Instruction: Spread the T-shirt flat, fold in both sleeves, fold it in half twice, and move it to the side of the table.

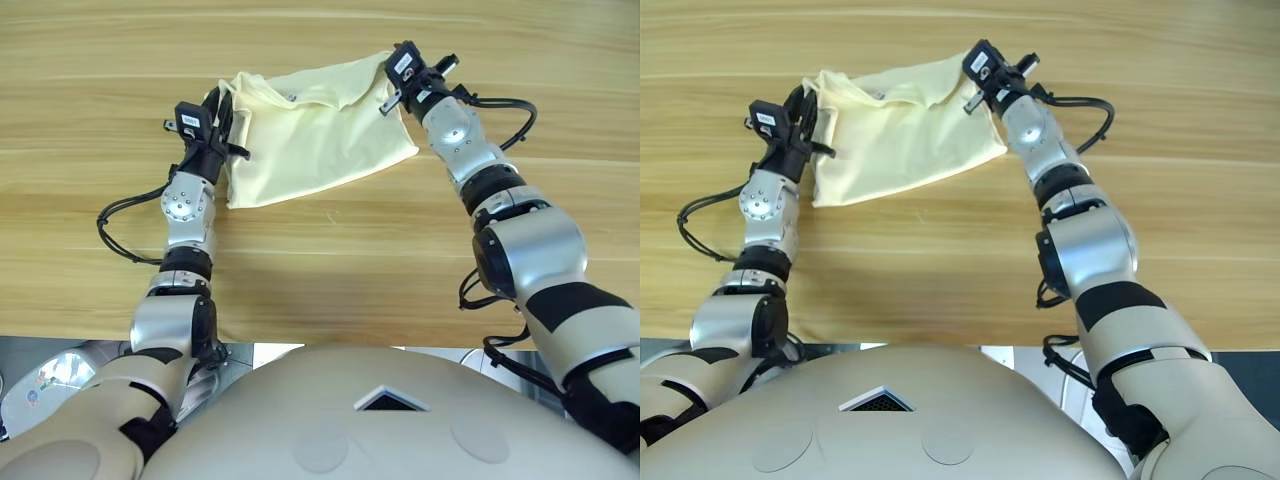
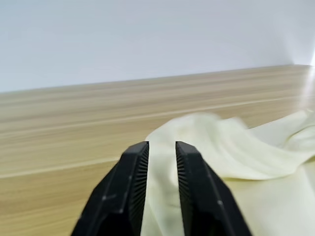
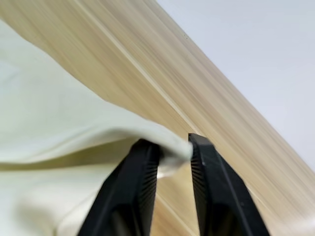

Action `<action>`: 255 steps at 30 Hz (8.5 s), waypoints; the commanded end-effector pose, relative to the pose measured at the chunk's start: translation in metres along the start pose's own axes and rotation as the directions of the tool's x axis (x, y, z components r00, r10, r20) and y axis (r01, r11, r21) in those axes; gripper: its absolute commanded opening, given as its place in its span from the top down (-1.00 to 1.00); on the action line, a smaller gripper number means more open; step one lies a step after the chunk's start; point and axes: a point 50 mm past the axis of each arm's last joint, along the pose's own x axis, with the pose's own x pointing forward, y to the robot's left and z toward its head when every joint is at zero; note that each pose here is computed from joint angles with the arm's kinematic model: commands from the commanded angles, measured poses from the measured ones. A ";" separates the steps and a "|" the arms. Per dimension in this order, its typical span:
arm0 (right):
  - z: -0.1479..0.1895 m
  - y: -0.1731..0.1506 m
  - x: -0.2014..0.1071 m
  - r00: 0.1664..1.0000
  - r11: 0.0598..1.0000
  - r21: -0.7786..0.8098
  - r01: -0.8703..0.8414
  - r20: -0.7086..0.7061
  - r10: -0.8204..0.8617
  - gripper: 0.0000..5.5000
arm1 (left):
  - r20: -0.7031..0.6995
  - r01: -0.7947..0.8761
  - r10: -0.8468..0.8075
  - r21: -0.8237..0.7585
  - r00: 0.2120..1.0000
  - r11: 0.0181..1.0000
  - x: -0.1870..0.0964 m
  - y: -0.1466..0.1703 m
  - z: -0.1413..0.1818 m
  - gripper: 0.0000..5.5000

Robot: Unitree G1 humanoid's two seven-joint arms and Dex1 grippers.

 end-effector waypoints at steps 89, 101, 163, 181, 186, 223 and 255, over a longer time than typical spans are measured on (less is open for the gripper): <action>-0.019 0.007 -0.022 0.967 0.908 -0.349 -0.233 0.020 0.255 -0.04 | 0.083 -0.316 0.306 0.318 0.948 0.894 -0.020 0.039 0.032 -0.50; -0.041 -0.020 -0.016 0.931 0.961 -0.061 0.269 -0.239 -0.276 -0.04 | -0.010 -0.138 0.183 0.614 0.983 0.777 -0.021 0.045 0.011 -0.50; -0.094 -0.011 -0.092 0.878 0.877 0.069 0.475 -0.105 -0.467 -0.04 | 0.198 0.133 -0.246 0.457 0.949 0.880 -0.023 -0.158 0.043 -0.50; -0.107 -0.032 -0.209 0.984 0.805 -0.583 -0.111 0.050 0.172 -0.04 | -0.352 0.418 -0.256 0.864 0.900 0.279 -0.131 0.058 0.023 -0.50; -0.107 -0.013 -0.232 0.925 0.717 -0.608 -0.341 -0.082 0.370 -0.04 | -0.535 0.652 -0.449 0.742 0.715 0.153 -0.165 0.043 0.025 -0.21; -0.067 0.039 -0.243 0.604 0.402 -0.687 -0.605 -0.067 0.794 -0.04 | -0.527 0.807 -0.836 0.555 0.153 -0.202 -0.118 -0.052 0.009 -0.14; -0.022 0.030 -0.278 0.707 0.703 -0.432 -0.564 0.187 0.682 0.96 | -0.319 0.857 -0.873 0.479 0.370 0.189 -0.212 -0.048 0.045 0.99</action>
